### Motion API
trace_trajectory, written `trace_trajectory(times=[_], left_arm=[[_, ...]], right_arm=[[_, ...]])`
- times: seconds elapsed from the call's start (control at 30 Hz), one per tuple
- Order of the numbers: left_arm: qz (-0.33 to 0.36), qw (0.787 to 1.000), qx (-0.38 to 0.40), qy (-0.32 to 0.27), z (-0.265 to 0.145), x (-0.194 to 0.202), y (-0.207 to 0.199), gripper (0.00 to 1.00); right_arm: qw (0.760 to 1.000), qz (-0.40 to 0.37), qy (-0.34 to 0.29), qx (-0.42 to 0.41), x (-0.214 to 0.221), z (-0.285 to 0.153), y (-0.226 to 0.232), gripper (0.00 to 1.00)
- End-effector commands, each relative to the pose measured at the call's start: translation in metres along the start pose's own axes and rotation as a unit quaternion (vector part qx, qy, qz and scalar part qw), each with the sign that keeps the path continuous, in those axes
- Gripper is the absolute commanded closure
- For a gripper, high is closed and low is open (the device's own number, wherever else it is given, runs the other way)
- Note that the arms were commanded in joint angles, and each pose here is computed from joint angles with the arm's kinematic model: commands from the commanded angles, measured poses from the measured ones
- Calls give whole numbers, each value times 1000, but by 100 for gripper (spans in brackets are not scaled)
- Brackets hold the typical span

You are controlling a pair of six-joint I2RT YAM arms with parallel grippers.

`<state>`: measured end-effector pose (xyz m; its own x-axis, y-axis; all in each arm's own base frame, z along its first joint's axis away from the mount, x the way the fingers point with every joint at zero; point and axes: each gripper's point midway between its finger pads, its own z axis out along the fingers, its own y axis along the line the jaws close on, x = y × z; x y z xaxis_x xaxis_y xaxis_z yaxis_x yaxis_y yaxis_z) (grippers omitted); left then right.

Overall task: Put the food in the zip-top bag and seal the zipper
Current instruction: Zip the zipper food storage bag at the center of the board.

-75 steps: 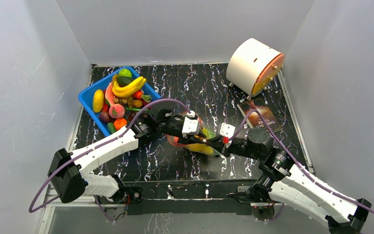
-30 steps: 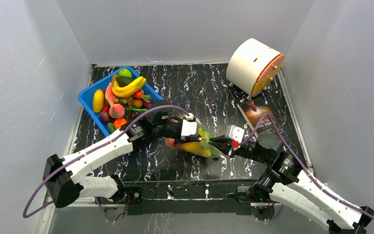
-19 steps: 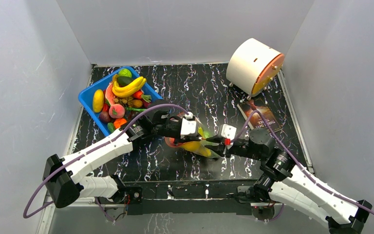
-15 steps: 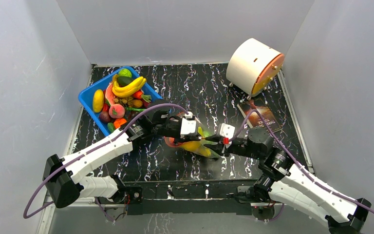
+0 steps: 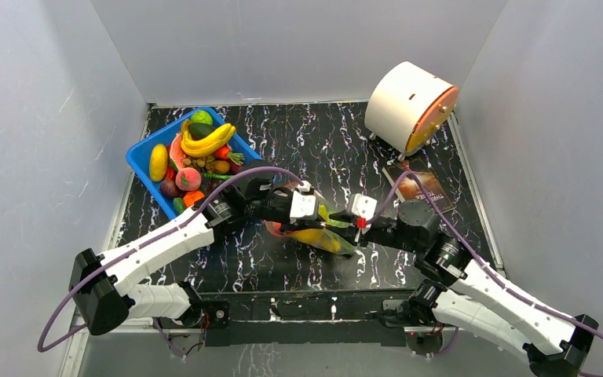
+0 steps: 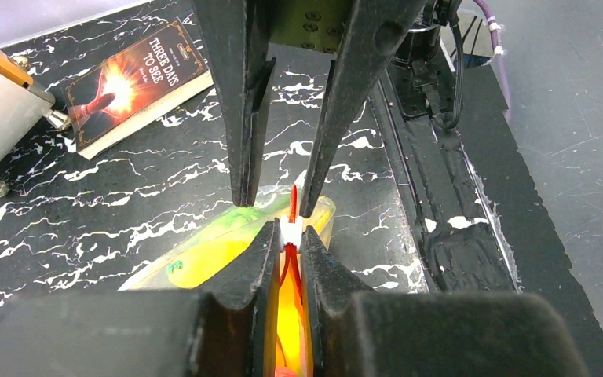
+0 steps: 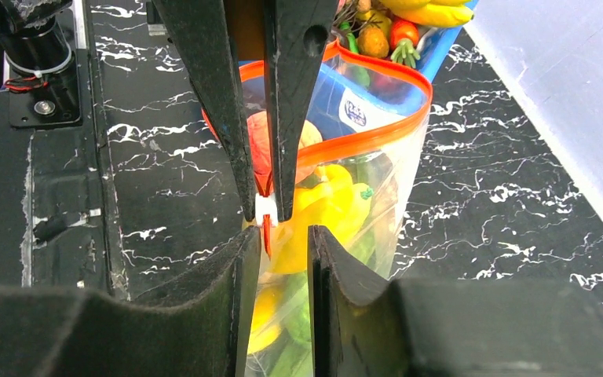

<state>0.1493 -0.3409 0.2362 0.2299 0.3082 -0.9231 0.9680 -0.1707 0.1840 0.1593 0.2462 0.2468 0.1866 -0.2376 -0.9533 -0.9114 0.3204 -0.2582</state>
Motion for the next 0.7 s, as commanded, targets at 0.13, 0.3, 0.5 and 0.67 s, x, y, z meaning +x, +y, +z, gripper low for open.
trace_trajectory(times=[0.13,0.3,0.5,0.67], left_arm=[[26,999,5,-25,-4,-21,1,100],[24,999,6,-25,-4,-22,1,100],[26,999,5,-25,-4,-23,2,100],[25,999,5,-25,-5,-25,2,100]], right_arm=[[999,-25,-40,4,-32,-1,-8,76],[999,-27,-40,4,-31,0,-8,77],[998,-30,-51,-4,-33,3,-6,88],[998,-27,-47,-6,-30,3,-5,100]])
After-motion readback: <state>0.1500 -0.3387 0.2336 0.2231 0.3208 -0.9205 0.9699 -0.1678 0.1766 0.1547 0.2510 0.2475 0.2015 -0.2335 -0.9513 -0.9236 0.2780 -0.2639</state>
